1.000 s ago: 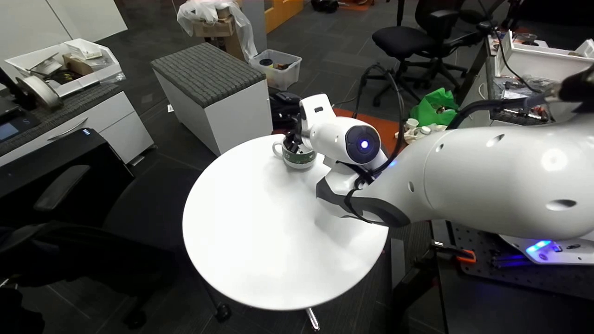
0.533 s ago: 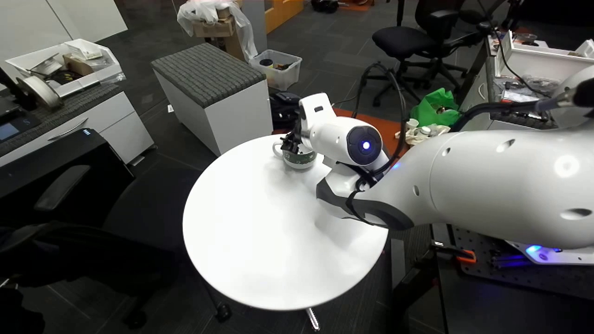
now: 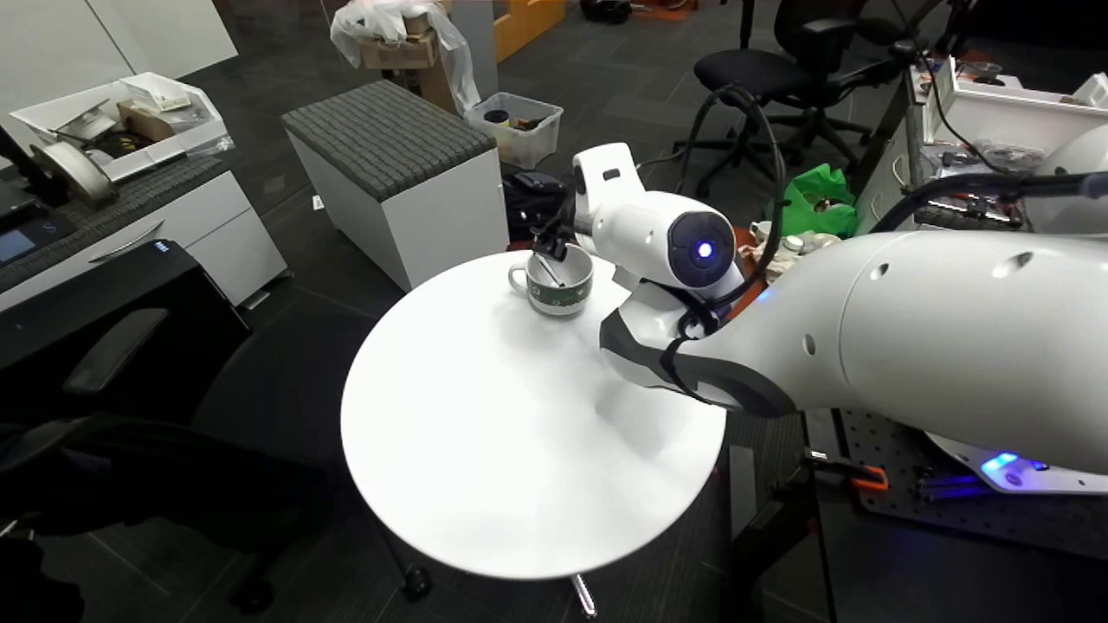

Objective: Pick up small brush from the table and put it on the mug cup.

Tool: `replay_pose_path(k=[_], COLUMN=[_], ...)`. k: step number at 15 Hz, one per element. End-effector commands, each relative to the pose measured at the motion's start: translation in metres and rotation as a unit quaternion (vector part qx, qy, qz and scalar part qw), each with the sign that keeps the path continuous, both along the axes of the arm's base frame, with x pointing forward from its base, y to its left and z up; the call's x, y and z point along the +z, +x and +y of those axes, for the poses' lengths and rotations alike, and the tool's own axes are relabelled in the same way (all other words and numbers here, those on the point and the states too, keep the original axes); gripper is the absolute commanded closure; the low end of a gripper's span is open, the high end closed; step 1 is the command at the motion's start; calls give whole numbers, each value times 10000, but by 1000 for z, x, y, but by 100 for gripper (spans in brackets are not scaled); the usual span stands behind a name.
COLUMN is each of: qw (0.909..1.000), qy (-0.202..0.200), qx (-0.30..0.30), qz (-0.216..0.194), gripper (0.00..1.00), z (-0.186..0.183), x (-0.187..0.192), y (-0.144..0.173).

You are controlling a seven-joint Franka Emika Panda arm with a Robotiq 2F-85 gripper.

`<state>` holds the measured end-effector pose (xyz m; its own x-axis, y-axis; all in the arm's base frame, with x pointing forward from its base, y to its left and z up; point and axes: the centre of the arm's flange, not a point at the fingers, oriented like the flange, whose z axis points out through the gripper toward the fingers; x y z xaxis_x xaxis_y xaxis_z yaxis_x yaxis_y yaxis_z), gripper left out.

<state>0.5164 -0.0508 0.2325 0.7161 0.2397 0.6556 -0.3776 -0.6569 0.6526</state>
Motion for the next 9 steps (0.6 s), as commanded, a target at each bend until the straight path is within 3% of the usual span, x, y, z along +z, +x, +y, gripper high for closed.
replay_pose_path(k=[1, 9], qw=[9997, 9898], qy=[116, 721], qx=[167, 1227], qz=[-134, -65], gripper=[0, 0], z=[0, 30], x=[26, 59], y=[-10, 13])
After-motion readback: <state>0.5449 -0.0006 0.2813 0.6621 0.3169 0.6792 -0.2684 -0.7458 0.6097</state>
